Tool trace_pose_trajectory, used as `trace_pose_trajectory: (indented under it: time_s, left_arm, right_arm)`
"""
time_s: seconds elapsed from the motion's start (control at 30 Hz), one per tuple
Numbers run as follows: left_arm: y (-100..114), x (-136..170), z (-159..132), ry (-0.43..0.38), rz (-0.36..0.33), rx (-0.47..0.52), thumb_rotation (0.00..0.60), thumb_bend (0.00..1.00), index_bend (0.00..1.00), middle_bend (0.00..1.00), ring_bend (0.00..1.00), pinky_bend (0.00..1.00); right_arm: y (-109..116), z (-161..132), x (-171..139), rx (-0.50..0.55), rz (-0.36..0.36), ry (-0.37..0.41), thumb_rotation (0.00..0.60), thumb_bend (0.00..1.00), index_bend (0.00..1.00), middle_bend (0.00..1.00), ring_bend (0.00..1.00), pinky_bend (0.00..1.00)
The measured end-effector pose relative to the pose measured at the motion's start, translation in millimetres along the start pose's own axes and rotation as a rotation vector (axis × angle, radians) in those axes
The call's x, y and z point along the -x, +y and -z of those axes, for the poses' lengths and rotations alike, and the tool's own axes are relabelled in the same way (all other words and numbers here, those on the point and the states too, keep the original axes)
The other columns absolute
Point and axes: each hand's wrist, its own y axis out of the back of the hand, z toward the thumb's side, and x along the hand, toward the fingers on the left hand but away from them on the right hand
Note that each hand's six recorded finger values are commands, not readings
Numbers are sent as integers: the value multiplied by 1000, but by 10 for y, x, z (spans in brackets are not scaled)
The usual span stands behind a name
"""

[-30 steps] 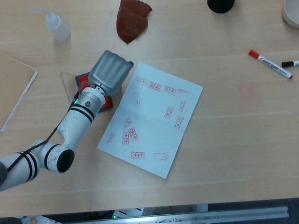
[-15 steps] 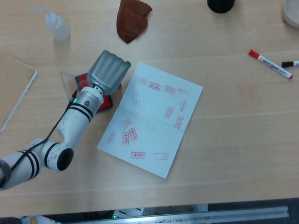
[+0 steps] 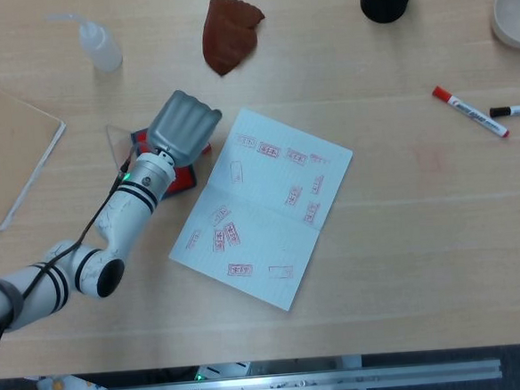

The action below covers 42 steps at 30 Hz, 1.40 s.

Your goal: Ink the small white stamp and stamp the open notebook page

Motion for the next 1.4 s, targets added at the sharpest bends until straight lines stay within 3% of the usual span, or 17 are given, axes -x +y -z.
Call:
trace_pose_trajectory:
  time_s: [1.4]
  left_arm:
    - [-65, -24, -27, -7, 8, 20, 600, 356, 500, 1000, 996, 1000]
  right_arm:
    - [-10, -4, -35, -5, -6, -9, 600, 206, 340, 396, 327, 387]
